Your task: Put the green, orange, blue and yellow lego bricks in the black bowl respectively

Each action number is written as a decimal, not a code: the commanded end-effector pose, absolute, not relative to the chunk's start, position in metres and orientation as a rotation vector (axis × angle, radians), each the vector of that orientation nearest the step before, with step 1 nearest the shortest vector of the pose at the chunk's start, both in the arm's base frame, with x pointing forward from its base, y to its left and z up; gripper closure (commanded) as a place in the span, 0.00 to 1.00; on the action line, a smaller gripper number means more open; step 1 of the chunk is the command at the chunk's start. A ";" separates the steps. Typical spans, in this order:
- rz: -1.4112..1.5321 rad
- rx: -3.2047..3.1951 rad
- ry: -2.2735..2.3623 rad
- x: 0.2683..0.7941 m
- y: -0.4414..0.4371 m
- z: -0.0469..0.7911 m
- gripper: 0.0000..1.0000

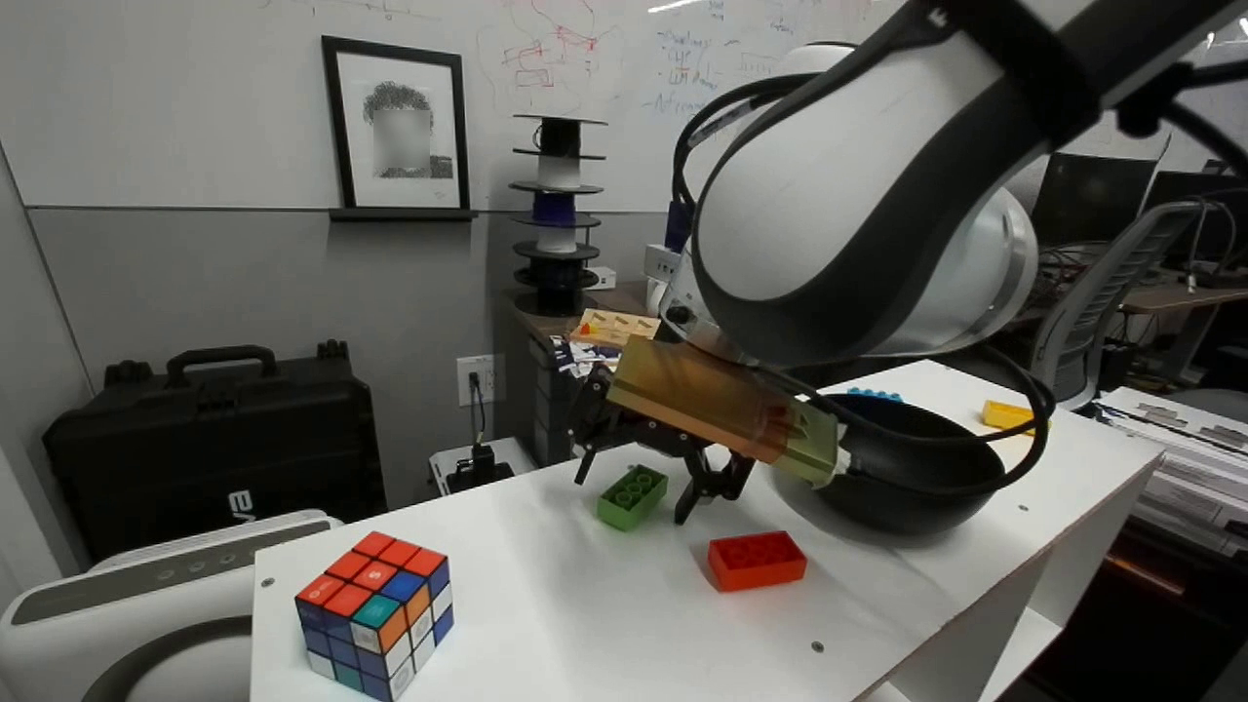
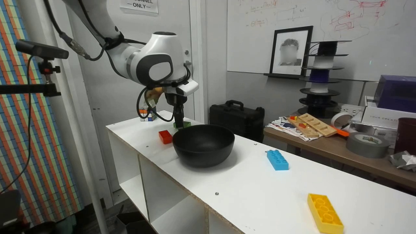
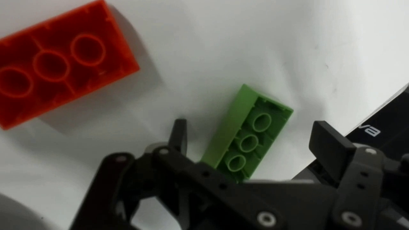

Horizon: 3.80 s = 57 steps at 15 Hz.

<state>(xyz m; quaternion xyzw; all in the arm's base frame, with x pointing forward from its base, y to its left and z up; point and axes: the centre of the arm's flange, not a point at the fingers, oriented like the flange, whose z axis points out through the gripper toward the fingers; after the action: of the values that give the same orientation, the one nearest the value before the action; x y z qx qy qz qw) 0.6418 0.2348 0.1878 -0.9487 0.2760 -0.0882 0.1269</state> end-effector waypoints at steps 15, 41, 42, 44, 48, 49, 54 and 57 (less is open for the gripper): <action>-0.016 -2.825 0.734 0.635 0.266 0.207 0.87; -0.179 -3.011 0.930 0.607 0.037 0.333 0.86; -0.148 -3.024 0.938 0.606 0.029 0.327 0.86; -0.077 -3.053 0.947 0.602 0.020 0.316 0.83; -0.018 -3.081 0.893 0.597 0.020 0.306 0.22; -0.026 -3.092 0.847 0.597 0.025 0.305 0.13; 0.003 -3.153 0.492 0.598 0.088 0.305 0.00; 0.113 -3.172 0.242 0.579 0.158 0.303 0.00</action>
<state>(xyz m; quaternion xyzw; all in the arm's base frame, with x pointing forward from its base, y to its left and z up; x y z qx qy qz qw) 0.5862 0.1044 0.2967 -0.9891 0.1449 0.0111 -0.0220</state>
